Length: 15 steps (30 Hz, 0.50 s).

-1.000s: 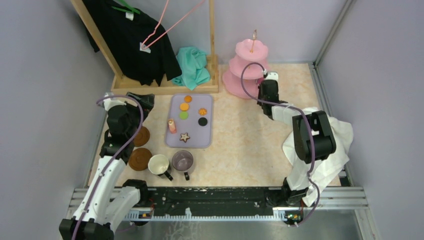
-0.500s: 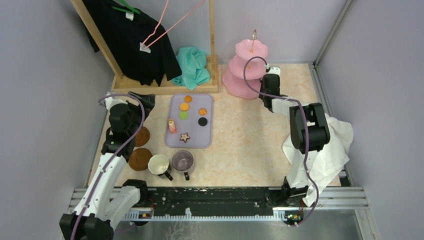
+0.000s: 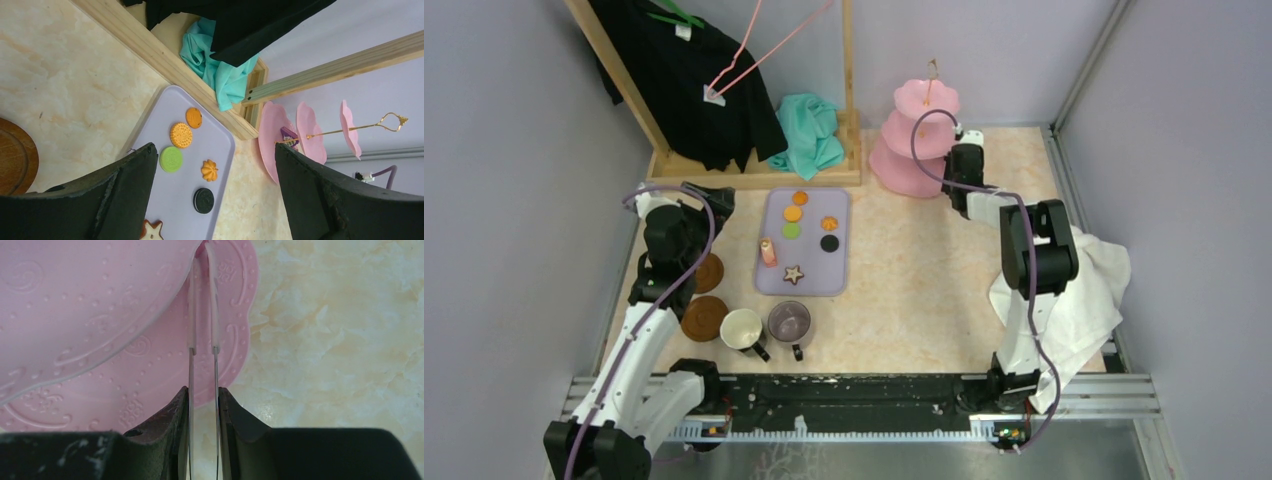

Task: Serve the afternoon tea
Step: Adjust the clamp at the center of the board.

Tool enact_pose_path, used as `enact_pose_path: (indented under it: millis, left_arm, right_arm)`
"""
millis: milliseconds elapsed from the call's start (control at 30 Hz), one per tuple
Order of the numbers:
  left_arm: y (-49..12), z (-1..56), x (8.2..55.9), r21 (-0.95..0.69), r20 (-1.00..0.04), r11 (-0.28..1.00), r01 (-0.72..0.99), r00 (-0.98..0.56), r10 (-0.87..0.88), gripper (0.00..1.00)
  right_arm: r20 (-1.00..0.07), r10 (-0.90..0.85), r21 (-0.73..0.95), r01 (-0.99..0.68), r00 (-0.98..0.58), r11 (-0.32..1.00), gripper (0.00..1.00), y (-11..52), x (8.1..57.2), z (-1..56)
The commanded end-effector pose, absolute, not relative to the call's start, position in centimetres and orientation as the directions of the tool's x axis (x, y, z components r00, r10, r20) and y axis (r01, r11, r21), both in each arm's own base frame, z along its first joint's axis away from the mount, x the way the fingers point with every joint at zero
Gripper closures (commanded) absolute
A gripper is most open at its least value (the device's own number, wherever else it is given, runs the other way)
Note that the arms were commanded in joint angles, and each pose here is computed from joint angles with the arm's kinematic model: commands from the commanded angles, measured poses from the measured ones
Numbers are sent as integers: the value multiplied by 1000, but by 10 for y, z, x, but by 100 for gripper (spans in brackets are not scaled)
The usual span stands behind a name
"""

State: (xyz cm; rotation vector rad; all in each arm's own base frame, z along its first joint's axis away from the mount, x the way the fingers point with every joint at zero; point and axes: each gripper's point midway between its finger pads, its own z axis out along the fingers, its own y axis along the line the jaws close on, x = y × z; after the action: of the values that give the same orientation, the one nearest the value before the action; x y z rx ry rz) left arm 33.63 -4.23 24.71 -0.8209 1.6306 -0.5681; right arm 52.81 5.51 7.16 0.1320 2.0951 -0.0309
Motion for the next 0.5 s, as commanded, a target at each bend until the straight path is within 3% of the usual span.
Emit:
enact_pose_path:
  millis: [0, 467]
  left_arm:
    - [-40, 257, 337, -742, -647, 645, -185, -56, -761, 8]
    - [-43, 262, 330, -749, -643, 642, -162, -59, -764, 8]
  right_arm:
    - [-921, 94, 59, 102, -379, 993, 89, 54, 537, 124]
    - [-938, 106, 88, 70, -330, 994, 91, 70, 467, 169]
